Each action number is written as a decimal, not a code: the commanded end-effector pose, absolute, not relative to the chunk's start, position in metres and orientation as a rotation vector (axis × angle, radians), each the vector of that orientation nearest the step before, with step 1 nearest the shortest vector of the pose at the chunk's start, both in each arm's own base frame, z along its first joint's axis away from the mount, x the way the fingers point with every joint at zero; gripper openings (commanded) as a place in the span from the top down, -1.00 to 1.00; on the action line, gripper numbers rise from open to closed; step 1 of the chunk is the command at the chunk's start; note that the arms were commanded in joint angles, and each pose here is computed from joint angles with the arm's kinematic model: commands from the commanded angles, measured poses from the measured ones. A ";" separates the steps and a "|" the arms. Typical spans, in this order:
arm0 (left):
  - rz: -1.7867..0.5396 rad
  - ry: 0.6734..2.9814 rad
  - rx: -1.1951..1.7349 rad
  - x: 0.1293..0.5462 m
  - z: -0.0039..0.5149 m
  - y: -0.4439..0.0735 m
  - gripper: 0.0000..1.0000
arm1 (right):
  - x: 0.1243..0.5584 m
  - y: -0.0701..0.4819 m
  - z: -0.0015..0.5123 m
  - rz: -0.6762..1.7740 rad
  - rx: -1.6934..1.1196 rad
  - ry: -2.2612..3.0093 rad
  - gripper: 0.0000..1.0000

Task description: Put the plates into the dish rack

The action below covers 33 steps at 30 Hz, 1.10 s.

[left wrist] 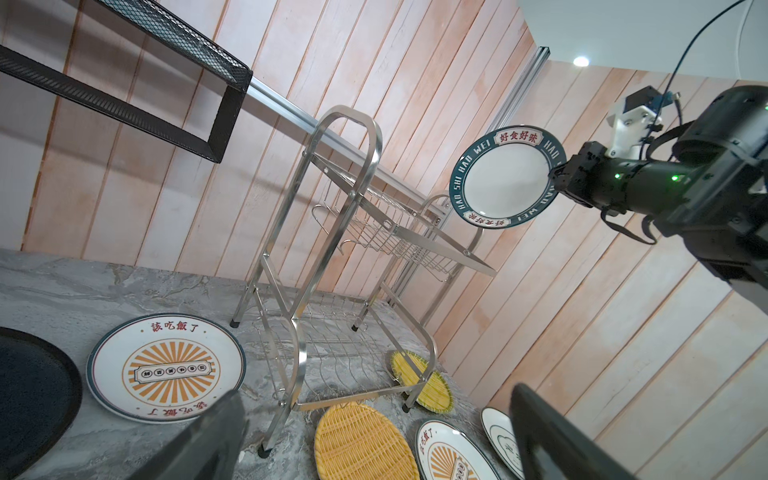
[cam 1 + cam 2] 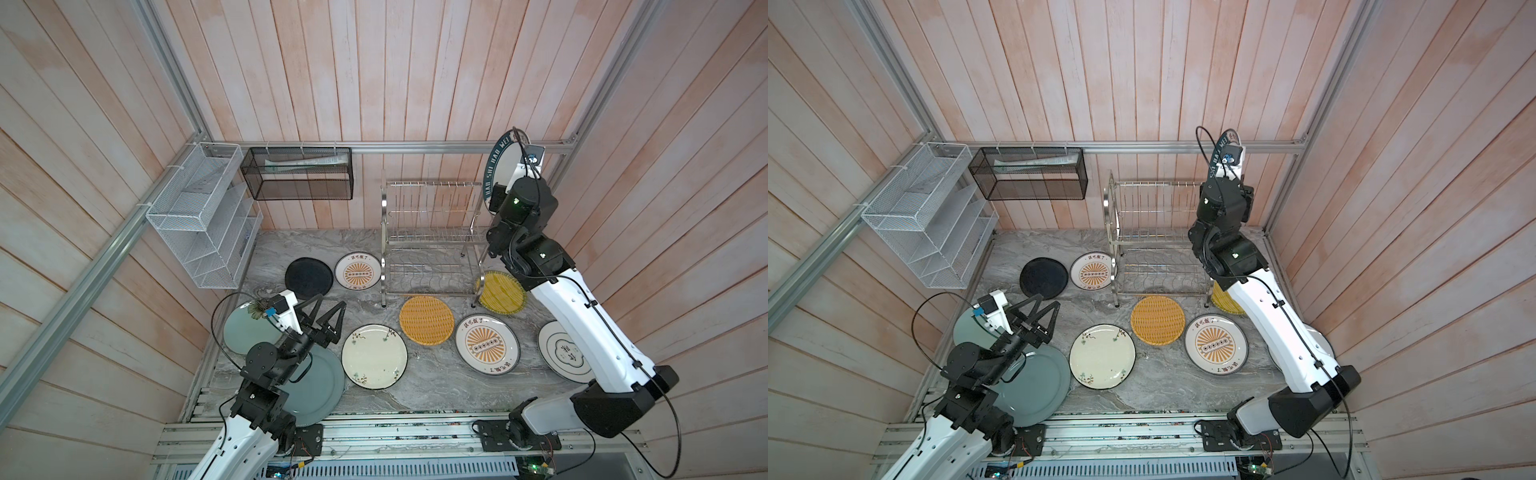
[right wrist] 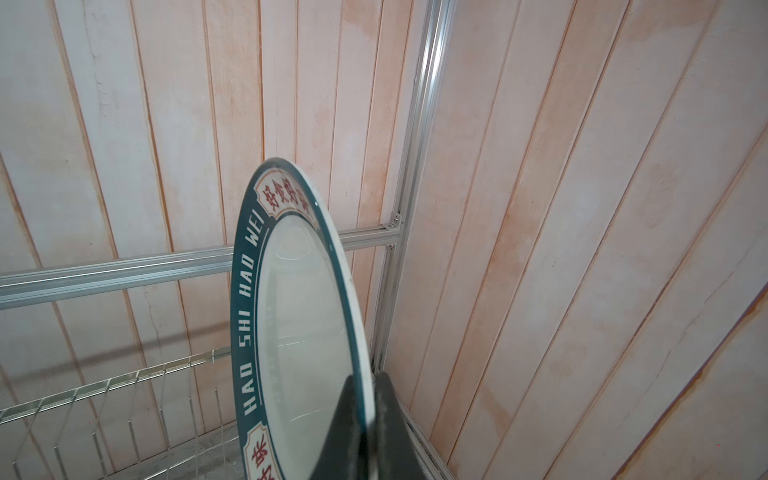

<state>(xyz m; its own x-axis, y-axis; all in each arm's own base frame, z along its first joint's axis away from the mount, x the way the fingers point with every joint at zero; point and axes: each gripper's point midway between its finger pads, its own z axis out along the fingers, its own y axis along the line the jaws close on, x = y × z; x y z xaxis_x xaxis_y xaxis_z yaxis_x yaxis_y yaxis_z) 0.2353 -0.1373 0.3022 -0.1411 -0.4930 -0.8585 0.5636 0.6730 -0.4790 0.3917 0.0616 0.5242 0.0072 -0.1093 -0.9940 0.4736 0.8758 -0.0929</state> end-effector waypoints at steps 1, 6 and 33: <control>-0.892 1.434 0.064 0.237 0.305 -0.135 -1.00 | 0.393 0.056 0.537 -0.440 0.307 1.482 1.00; -0.888 1.447 0.047 0.240 0.297 -0.134 -1.00 | 0.404 0.058 0.530 -0.431 0.291 1.502 1.00; -0.912 1.487 0.014 0.243 0.284 -0.135 -1.00 | 0.439 0.072 0.466 -0.438 0.241 1.654 1.00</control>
<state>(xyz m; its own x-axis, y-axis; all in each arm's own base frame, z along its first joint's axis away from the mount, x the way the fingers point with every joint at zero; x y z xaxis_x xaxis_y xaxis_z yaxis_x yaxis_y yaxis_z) 0.2429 -0.1365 0.2848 -0.1789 -0.5010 -0.8468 0.5244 0.6797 -0.5129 0.4400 0.0752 0.4631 -0.1621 -0.1356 -0.9774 0.3897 0.9012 -0.1897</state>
